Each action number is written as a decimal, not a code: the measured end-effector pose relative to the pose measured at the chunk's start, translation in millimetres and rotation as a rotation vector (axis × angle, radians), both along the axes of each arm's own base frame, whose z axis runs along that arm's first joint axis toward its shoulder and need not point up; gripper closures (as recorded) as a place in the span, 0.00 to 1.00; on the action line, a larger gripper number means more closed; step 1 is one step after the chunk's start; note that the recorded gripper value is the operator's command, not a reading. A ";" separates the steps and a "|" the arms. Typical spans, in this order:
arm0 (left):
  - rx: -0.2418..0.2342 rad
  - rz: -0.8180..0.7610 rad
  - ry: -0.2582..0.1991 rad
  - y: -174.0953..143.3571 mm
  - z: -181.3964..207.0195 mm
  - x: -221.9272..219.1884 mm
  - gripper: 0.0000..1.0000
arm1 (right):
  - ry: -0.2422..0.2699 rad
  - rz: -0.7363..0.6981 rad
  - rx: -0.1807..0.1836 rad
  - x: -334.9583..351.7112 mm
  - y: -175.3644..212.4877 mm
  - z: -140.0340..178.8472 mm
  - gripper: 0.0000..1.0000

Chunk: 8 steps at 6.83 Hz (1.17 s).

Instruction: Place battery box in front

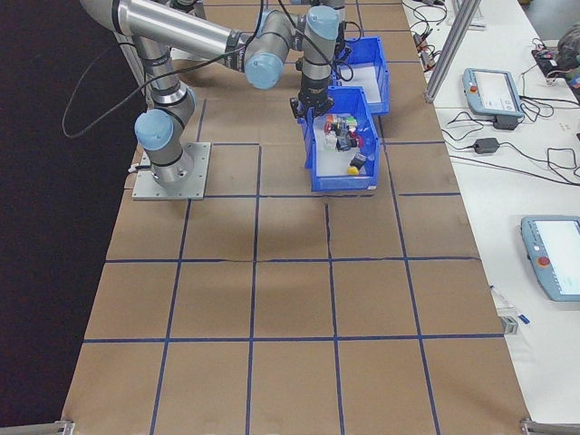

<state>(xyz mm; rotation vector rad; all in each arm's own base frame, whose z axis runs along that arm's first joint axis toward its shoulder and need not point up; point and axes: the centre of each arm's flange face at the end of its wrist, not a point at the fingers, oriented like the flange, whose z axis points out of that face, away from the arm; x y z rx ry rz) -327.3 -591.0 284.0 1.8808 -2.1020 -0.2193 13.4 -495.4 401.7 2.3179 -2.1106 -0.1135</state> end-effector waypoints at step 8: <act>-0.038 -0.041 -0.027 24.3 78.5 21.3 0.01 | 0.010 -0.007 0.031 0.8 7.6 -9.5 0.96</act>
